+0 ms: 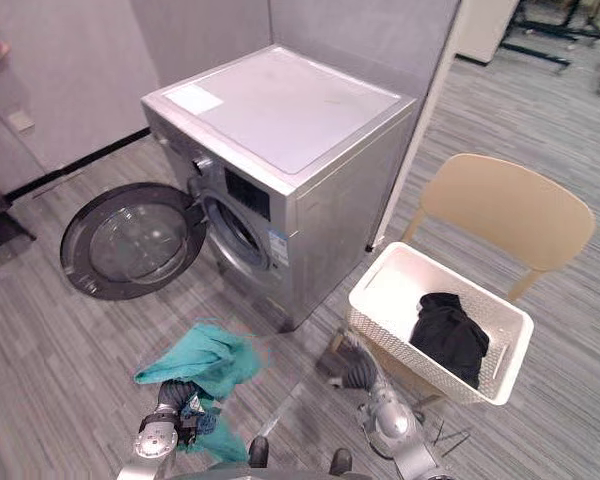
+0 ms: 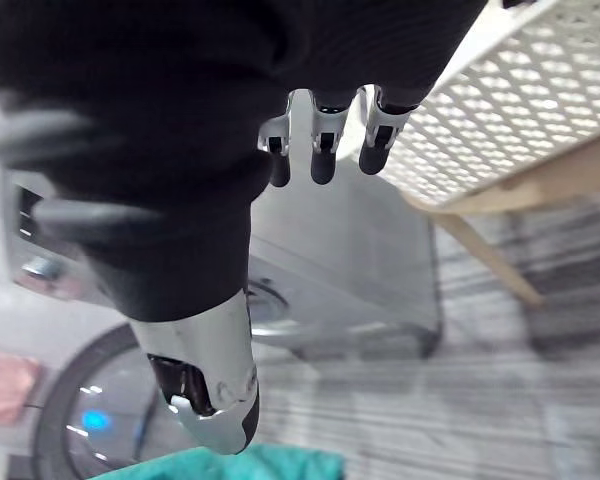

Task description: Pick up the laundry basket with both hands and put the clothes into the washing machine.

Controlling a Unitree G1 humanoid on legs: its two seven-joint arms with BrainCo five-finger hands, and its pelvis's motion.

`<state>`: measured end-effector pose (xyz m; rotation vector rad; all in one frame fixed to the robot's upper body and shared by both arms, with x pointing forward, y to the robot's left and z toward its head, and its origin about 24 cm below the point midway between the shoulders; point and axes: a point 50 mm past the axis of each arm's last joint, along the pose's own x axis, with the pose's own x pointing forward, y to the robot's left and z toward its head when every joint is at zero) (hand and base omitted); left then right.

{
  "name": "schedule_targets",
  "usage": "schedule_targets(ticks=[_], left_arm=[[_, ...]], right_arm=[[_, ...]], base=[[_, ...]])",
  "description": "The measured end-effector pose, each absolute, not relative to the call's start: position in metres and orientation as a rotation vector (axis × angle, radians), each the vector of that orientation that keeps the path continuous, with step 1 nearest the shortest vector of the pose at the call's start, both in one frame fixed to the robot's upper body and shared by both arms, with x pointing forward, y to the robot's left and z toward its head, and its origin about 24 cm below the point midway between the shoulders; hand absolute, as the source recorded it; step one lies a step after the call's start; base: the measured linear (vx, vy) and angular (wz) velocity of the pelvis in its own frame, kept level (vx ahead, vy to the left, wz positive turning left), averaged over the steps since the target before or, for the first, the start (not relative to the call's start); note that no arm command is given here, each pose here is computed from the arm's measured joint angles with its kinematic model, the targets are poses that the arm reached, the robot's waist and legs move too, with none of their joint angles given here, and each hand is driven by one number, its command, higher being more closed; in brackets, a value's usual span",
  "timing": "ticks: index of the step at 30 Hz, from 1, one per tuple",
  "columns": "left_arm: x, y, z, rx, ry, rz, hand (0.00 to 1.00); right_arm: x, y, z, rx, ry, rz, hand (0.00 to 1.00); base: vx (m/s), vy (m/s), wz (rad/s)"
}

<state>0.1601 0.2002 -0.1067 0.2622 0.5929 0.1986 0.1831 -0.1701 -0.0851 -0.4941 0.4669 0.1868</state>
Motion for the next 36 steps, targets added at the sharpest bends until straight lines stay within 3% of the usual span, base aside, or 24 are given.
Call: schedule_targets(ticks=[7,15,23,29,36], left_arm=[[0.151,0.197,-0.119,0.248,0.681,0.203,1.00],[0.133,0.203,-0.130,0.239,0.764,0.217,1.00],[0.151,0.205,-0.122,0.259,0.714,0.190,1.00],[0.166,0.183,-0.118,0.241,0.664,0.105,1.00],[0.180,0.154,-0.107,0.190,0.577,0.041,1.00]], right_arm=[[0.169,-0.190,-0.120,-0.482,0.715,0.043,0.00],[0.183,-0.179,-0.114,-0.384,0.679,0.004,0.00],[0.178,-0.176,-0.116,-0.359,0.684,0.002,0.00],[0.183,-0.183,-0.109,-0.325,0.645,-0.042,0.00],[0.194,-0.176,-0.104,-0.286,0.612,-0.086,0.00]], base=[[0.09,0.049,1.02],[0.21,0.164,0.25],[0.36,0.056,0.45],[0.57,-0.081,0.28],[0.40,0.060,-0.87]])
